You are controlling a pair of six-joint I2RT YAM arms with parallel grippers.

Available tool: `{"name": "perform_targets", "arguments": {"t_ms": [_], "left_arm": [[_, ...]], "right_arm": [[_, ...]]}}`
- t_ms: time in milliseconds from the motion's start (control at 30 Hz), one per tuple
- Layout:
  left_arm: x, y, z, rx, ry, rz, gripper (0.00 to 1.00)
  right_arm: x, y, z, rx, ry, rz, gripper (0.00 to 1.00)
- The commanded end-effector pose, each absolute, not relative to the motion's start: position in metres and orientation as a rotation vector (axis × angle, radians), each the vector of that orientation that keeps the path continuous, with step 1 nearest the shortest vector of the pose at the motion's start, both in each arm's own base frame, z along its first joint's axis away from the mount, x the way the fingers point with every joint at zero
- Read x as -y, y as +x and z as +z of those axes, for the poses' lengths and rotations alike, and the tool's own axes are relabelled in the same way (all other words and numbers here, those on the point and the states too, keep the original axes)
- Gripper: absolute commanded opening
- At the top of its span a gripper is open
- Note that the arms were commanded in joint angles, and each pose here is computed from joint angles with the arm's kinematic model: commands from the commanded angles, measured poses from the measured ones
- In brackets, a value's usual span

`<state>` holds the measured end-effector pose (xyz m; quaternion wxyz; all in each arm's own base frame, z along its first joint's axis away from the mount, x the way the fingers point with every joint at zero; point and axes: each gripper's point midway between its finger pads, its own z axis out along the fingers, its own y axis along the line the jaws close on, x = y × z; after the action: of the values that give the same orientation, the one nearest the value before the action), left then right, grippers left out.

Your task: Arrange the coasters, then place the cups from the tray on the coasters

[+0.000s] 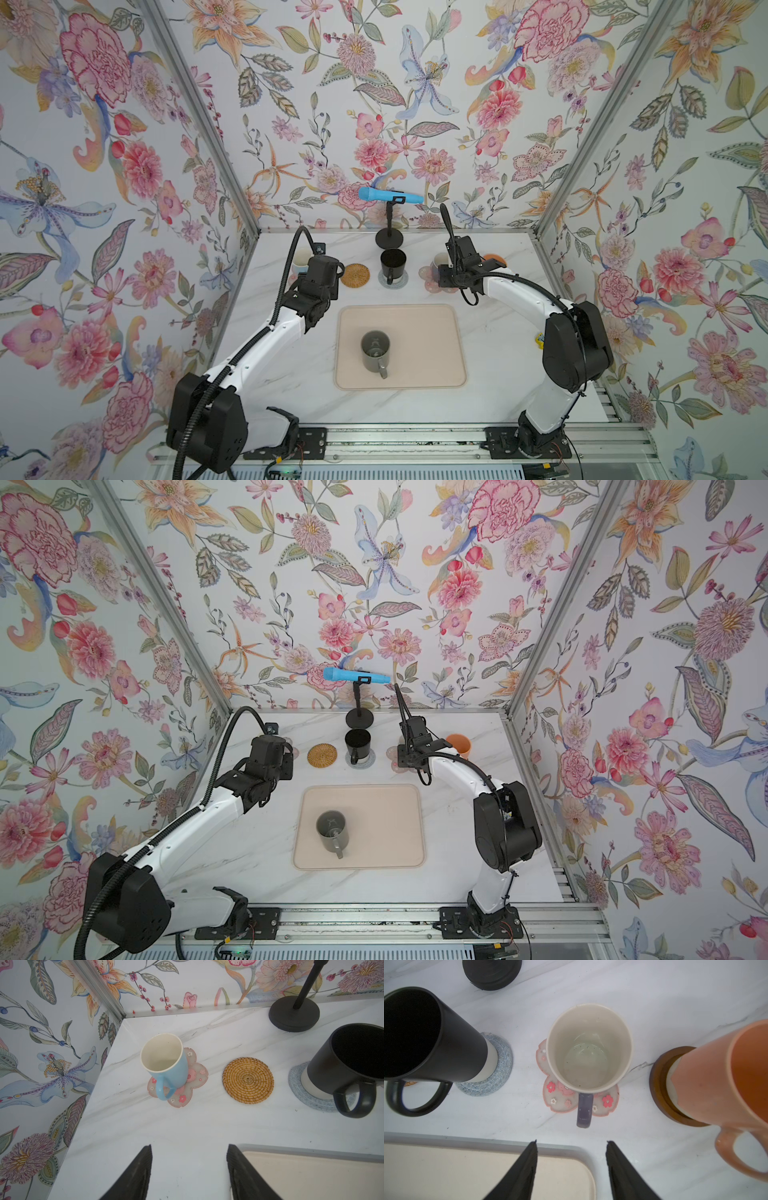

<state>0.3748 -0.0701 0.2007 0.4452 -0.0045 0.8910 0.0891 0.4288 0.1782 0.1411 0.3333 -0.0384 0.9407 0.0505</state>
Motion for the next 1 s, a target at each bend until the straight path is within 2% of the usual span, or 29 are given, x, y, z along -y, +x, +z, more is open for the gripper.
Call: {"name": "perform_targets", "arguments": {"t_ms": [0, 333, 767, 800, 900, 967], "left_arm": [[0.07, 0.358, 0.19, -2.27, 0.025, 0.179, 0.61], [0.072, 0.338, 0.195, -2.286, 0.072, 0.125, 0.61], [0.091, 0.319, 0.182, -2.374, 0.186, -0.003, 0.61], [0.091, 0.317, 0.18, -2.384, 0.192, -0.006, 0.61], [0.09, 0.312, 0.178, -2.403, 0.191, -0.008, 0.72], [0.091, 0.308, 0.177, -2.415, 0.2, -0.024, 0.74]], "right_arm": [[-0.169, 0.415, 0.155, -2.44, -0.072, 0.12, 0.58], [-0.141, 0.38, 0.177, -2.38, -0.002, 0.105, 0.62], [-0.116, 0.349, 0.176, -2.363, 0.112, 0.136, 0.65], [-0.115, 0.347, 0.173, -2.369, 0.117, 0.135, 0.65], [-0.114, 0.344, 0.172, -2.371, 0.119, 0.137, 0.66], [-0.114, 0.343, 0.173, -2.367, 0.12, 0.14, 0.66]]}}
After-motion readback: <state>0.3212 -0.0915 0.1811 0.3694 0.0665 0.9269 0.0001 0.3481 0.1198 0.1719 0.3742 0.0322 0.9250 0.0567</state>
